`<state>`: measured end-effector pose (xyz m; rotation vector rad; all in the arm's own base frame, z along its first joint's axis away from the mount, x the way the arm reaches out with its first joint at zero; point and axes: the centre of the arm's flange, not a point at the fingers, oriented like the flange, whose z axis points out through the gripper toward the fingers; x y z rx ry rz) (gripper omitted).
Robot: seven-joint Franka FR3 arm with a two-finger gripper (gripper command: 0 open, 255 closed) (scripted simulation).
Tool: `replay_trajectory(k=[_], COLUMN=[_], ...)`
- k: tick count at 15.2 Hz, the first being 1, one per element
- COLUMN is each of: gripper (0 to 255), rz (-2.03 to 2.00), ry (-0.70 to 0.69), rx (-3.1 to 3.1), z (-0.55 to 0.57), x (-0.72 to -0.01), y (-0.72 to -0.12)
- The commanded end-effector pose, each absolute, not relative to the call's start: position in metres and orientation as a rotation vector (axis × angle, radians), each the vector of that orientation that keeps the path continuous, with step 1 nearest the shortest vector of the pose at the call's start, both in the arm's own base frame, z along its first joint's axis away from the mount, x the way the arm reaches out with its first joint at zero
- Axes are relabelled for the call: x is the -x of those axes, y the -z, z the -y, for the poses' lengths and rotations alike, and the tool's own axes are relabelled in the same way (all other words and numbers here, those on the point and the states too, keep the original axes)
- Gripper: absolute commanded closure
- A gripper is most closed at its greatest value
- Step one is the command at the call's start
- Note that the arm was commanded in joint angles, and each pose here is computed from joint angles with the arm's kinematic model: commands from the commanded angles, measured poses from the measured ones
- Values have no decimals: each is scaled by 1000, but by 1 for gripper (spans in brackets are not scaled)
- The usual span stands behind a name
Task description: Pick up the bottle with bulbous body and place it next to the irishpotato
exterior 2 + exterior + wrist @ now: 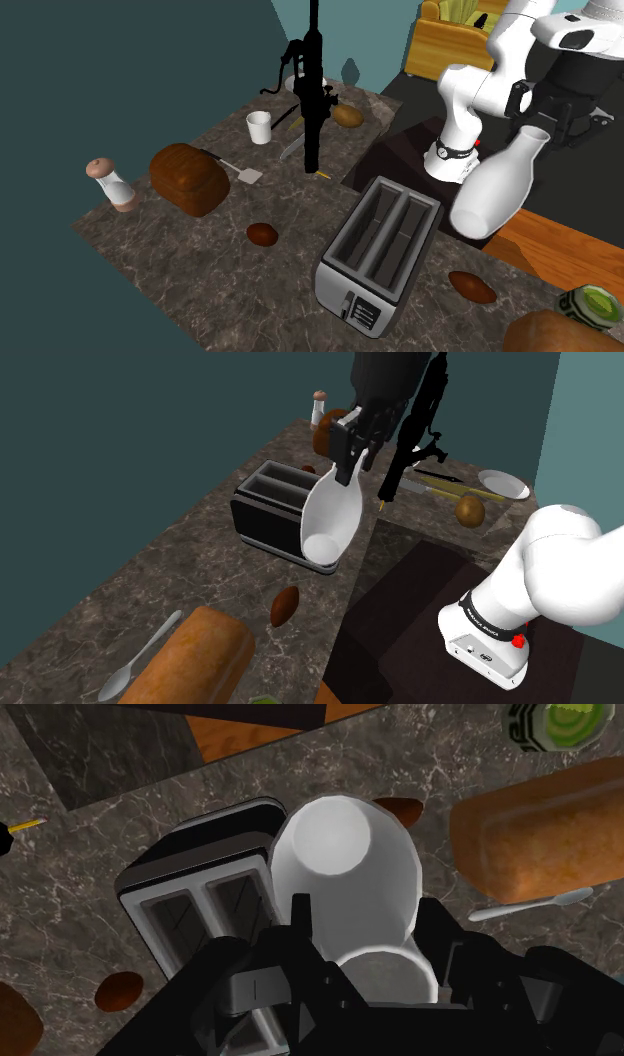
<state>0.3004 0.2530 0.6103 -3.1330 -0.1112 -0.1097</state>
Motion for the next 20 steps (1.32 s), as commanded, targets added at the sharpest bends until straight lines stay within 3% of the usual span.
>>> replay_trajectory(k=[1, 20], gripper=[255, 255], rz=[111, 111], ry=[111, 111], rx=[3132, 3132], z=[-253, -253], x=[-300, -300], y=[-600, -499])
